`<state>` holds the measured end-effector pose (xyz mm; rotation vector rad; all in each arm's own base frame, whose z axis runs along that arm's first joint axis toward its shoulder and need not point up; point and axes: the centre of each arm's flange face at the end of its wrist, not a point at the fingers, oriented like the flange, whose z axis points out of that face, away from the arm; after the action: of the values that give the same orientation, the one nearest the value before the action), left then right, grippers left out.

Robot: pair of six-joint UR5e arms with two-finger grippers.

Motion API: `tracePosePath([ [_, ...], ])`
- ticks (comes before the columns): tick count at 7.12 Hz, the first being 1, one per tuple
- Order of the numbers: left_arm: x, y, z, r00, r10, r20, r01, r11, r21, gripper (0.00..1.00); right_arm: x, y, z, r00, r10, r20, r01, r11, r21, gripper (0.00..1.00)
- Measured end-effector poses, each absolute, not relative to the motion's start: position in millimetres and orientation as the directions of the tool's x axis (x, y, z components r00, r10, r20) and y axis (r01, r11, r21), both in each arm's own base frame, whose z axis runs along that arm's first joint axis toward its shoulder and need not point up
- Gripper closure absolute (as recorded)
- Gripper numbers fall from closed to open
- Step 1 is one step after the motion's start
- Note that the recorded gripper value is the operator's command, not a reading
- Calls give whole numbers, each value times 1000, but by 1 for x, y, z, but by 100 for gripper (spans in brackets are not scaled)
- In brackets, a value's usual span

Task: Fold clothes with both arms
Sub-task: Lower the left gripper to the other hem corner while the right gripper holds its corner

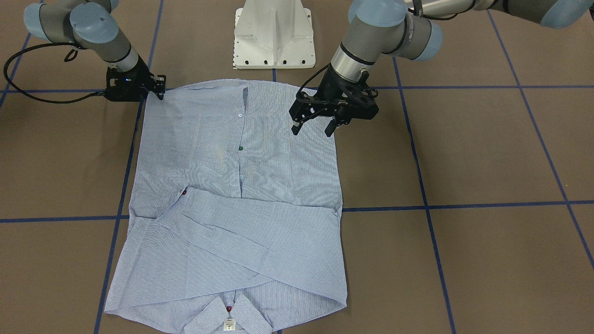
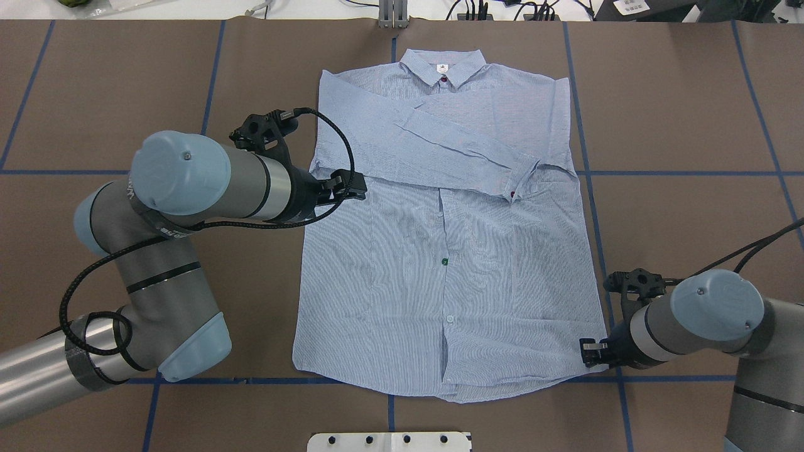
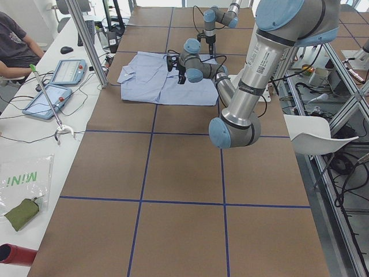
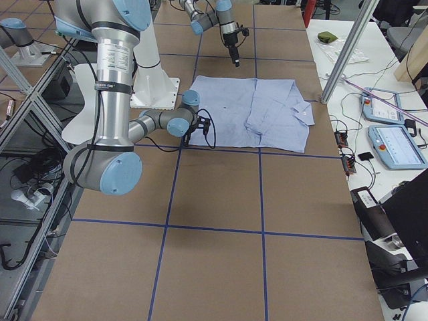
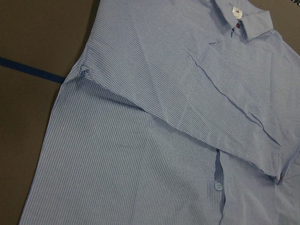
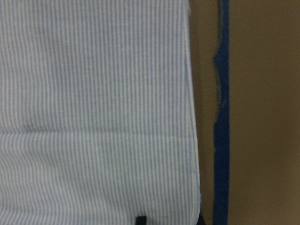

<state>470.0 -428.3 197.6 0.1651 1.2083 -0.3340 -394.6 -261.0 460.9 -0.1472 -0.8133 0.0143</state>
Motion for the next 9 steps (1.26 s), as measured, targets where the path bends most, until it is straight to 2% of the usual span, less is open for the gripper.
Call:
tracePosePath([
  [2, 471, -429, 199, 316, -167, -934, 339, 939, -53, 1, -391, -264, 456, 681, 72, 729, 38, 990, -133, 100],
  [6, 467, -421, 218, 335, -180, -925, 335, 940, -62, 1, -382, -270, 439, 656, 76, 751, 18, 993, -116, 100],
  [9, 498, -352, 262, 383, -251, -889, 287, 947, -143, 1, -368, -281, 417, 623, 82, 778, -17, 996, -91, 100],
])
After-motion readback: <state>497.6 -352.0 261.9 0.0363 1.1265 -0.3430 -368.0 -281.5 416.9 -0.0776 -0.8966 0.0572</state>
